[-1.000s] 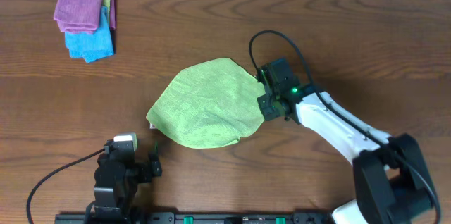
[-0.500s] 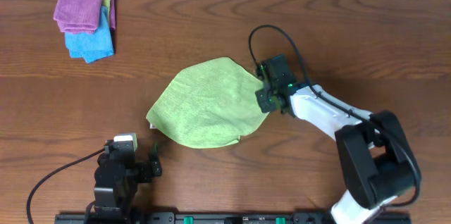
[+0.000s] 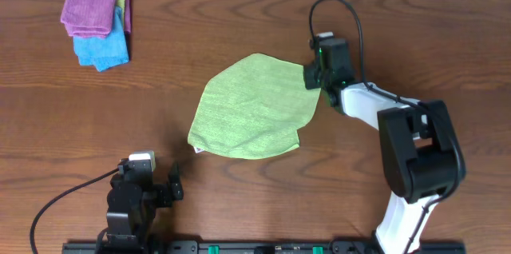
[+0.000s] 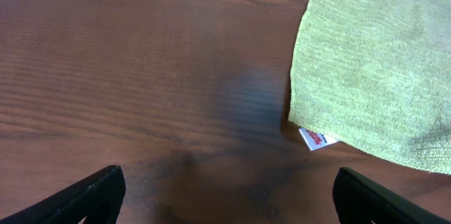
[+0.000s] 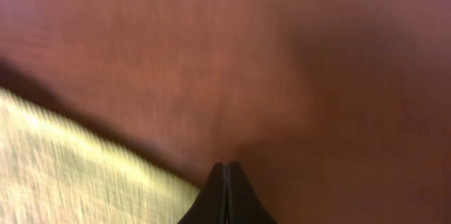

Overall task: Fold the cloth
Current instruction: 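Grasp the cloth's right edge with the right gripper and pull right, then pull the cloth's top-right corner outward to square it flat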

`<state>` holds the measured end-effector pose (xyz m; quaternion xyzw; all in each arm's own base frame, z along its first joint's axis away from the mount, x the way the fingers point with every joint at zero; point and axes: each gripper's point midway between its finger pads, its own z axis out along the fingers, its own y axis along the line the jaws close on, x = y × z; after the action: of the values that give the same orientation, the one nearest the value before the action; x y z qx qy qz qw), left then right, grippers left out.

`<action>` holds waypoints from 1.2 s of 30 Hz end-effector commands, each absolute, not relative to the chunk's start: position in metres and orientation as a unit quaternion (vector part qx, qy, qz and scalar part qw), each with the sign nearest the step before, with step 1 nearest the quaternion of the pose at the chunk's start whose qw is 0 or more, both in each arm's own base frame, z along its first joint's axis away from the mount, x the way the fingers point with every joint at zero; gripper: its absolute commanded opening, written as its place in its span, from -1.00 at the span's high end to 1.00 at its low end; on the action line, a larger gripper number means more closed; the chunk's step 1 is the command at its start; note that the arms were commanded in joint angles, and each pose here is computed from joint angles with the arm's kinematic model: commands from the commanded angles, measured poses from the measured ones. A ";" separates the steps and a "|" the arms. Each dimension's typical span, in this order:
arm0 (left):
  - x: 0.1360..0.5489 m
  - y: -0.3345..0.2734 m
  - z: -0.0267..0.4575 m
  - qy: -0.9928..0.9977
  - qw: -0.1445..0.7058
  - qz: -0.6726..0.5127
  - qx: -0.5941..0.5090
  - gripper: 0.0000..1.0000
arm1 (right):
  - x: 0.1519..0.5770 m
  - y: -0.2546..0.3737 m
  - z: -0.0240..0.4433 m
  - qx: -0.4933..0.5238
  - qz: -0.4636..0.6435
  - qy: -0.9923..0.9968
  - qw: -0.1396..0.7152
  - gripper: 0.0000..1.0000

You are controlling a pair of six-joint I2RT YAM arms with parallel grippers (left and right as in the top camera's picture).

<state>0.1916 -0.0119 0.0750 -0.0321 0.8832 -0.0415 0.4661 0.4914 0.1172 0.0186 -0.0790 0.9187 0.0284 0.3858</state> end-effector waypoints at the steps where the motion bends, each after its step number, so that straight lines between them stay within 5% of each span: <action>1: 0.191 -0.011 0.071 0.885 0.462 -0.040 -0.034 -0.91 | 0.517 0.118 0.030 -0.092 0.012 0.907 0.412 0.97; 8: 0.191 -0.011 0.071 0.885 0.462 -0.040 -0.034 -0.91 | 0.517 0.119 0.077 -0.084 0.014 0.916 0.391 0.97; 13: 0.191 -0.011 0.071 0.885 0.462 -0.040 -0.034 -0.91 | 0.471 0.137 0.132 -0.072 0.101 0.942 0.312 0.97; 23: 0.191 -0.011 0.071 0.885 0.462 -0.040 -0.034 -0.91 | 0.453 0.148 0.048 -0.056 0.128 0.970 0.197 0.97; 36: 0.191 -0.011 0.071 0.885 0.462 -0.040 -0.034 -0.91 | 0.440 0.122 0.028 -0.033 0.060 0.985 0.160 0.97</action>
<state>0.1917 -0.0118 0.0750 -0.0323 0.8831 -0.0415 0.4663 0.4384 0.1309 0.0325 -0.0459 0.9825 0.0801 0.1619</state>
